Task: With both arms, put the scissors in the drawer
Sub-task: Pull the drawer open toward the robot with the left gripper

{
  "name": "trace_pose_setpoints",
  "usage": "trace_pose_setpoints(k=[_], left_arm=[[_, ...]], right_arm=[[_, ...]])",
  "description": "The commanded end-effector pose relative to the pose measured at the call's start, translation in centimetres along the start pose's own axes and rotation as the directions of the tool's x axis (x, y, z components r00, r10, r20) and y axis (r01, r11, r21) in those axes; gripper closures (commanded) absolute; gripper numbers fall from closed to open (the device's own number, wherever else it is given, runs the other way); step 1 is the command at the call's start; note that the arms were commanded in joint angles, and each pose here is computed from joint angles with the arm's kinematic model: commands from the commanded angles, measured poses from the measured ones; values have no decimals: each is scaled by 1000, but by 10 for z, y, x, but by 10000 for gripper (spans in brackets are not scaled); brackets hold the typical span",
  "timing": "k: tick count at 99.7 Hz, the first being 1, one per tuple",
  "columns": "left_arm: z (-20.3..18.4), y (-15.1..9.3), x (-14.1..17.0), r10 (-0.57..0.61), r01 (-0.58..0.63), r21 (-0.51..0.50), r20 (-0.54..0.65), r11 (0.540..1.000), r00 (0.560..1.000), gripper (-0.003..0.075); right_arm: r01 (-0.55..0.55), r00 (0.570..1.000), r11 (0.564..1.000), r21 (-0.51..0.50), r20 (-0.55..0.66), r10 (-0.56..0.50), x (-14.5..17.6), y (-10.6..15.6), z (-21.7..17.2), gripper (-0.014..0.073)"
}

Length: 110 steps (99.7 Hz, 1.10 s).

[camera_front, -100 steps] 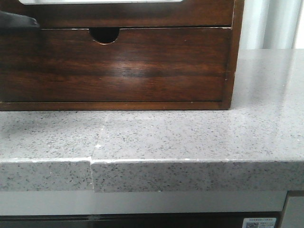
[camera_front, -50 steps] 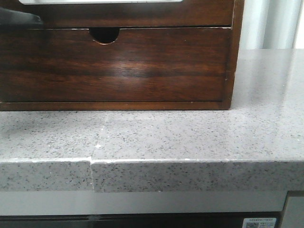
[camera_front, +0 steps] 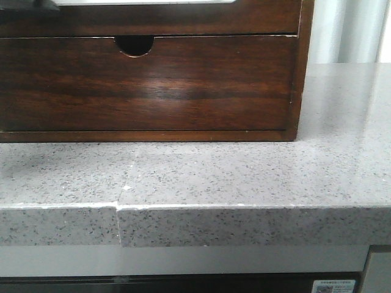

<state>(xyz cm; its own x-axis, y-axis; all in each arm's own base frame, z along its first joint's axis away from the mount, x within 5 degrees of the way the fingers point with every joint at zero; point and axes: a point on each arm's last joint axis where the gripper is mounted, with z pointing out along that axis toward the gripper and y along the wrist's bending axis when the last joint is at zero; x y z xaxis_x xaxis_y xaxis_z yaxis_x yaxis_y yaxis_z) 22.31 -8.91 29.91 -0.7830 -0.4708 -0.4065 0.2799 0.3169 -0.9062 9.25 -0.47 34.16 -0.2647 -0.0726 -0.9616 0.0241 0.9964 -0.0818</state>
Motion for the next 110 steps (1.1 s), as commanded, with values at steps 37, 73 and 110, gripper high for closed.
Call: trace_pose_setpoints(k=[37,73,110], left_arm=[[-4,-27,3,31,-18,198,-66,980,997,609],[-22,-47,21,147,-125,229,-80,965,986,609],[-56,-47,69,184,-168,238,-47,957,982,609]], right_arm=[[9,994,1000,24,108,-12,-18,-3,-3,100],[9,994,1000,24,108,-12,-18,-3,-3,100],[9,994,1000,24,108,-12,-18,-3,-3,100]])
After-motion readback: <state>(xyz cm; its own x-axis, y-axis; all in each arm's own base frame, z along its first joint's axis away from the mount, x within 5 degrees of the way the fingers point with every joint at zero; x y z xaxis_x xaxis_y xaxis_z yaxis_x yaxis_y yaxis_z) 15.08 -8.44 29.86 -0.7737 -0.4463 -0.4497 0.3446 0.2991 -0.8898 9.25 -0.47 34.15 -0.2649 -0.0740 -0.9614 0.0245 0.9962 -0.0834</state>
